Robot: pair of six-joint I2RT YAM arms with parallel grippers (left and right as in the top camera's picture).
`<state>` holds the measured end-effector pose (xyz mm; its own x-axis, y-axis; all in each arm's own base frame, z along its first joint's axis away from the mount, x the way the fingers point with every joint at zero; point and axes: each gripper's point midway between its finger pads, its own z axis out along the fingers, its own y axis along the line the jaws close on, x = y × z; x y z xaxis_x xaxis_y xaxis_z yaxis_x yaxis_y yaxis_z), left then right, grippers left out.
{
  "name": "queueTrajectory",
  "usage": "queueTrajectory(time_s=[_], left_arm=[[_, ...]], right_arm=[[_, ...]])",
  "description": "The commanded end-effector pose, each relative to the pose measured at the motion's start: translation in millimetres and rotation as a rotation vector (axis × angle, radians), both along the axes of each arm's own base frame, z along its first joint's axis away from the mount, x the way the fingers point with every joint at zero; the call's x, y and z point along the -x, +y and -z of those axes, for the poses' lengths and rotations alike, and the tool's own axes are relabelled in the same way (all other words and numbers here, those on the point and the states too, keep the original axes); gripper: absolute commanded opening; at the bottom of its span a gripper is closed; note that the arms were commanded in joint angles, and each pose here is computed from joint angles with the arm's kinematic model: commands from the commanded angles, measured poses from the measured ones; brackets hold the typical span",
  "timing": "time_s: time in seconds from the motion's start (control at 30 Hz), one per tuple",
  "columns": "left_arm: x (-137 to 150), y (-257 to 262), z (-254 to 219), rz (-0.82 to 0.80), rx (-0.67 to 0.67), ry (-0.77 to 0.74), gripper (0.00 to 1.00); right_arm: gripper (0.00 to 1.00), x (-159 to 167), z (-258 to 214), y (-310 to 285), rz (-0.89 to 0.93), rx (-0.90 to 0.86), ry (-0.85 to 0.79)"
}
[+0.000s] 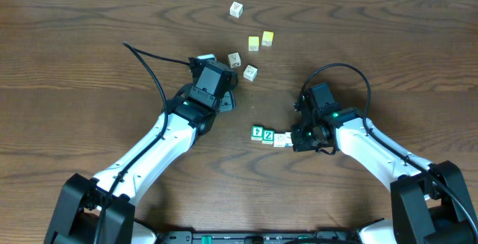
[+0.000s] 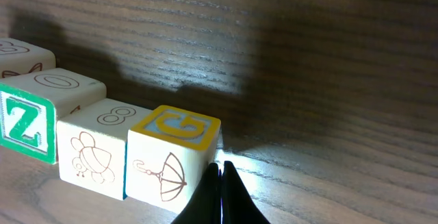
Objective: Lift 4 blocks
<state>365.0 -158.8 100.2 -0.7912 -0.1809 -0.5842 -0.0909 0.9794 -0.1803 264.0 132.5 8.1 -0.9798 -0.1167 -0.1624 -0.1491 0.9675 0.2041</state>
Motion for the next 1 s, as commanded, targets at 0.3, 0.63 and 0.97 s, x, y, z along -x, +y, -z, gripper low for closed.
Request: queueTrajectory(time_s=[0.3,0.63,0.97], left_arm=[[15,3,32,0.030,-0.039,0.111,0.67],[15,3,32,0.030,-0.040,0.111,0.68],[15,3,32,0.030,-0.040,0.111,0.68]], right_arm=[[0.01,23,9,-17,0.049,0.089,0.098],[0.01,49,7,10,-0.068,0.038,0.163],[0.01,44,7,28,-0.069,0.025,0.111]])
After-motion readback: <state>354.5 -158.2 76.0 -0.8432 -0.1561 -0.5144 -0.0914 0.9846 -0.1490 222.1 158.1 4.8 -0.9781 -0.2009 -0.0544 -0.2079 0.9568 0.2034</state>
